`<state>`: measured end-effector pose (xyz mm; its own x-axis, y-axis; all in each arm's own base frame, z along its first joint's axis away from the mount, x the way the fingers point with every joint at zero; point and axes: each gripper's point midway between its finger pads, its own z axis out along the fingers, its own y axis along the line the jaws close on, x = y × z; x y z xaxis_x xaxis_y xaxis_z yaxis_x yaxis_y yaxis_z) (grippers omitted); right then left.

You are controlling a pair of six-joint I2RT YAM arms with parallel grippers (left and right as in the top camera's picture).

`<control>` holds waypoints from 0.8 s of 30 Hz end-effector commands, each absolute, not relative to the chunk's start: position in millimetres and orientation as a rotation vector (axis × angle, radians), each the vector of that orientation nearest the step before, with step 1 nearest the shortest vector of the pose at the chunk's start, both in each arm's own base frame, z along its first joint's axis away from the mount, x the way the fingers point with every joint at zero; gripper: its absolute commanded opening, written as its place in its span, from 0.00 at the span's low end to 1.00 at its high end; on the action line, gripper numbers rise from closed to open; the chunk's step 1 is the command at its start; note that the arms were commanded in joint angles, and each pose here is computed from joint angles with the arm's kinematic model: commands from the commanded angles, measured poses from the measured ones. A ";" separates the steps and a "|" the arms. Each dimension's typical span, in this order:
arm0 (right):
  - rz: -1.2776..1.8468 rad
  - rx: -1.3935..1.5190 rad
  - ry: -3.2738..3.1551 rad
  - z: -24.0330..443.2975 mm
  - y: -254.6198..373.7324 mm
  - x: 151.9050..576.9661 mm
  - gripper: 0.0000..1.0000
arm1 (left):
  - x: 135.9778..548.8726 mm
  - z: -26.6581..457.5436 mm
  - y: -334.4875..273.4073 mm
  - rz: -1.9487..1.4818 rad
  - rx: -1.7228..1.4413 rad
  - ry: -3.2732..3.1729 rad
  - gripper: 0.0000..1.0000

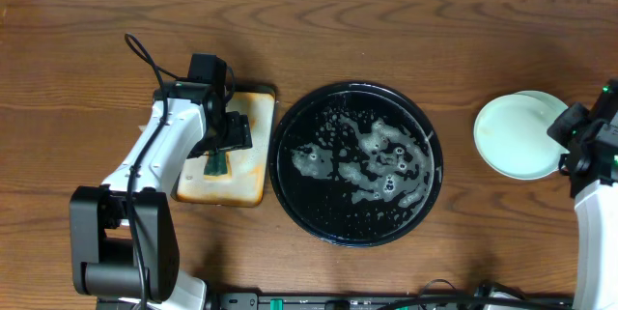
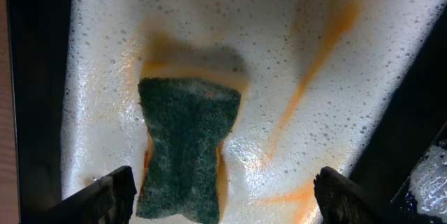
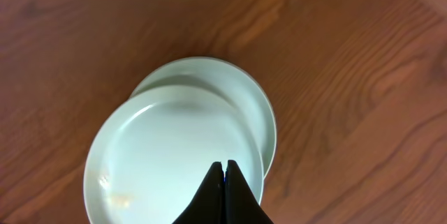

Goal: Clean dirty plates on tray and stack at the side
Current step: 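Carry the plate right and lower it onto the plate stack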

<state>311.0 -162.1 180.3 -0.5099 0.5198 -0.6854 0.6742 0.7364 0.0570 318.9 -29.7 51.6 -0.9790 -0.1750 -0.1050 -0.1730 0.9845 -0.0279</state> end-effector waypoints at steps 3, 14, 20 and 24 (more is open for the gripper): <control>-0.122 0.912 2.350 146.3 -148.8 321.1 0.01 | 315.9 49.7 -28.1 -0.023 -0.256 3.033 0.84; -0.260 1.101 2.437 62.4 -186.2 330.9 0.01 | 315.9 49.7 -28.1 -0.023 -0.256 3.033 0.84; -0.138 1.088 2.389 53.7 -192.9 351.1 0.01 | 315.9 49.7 -28.1 -0.023 -0.257 3.033 0.83; 0.149 0.897 2.320 96.2 -158.4 382.1 0.01 | 315.8 49.6 -28.1 -0.023 -0.257 3.034 0.83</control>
<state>353.8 -185.5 52.8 -0.5670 0.6673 -0.4830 0.7012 0.6986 0.1421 319.0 -29.6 51.6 -0.9789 -0.1750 -0.1051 -0.1730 0.9845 -0.0275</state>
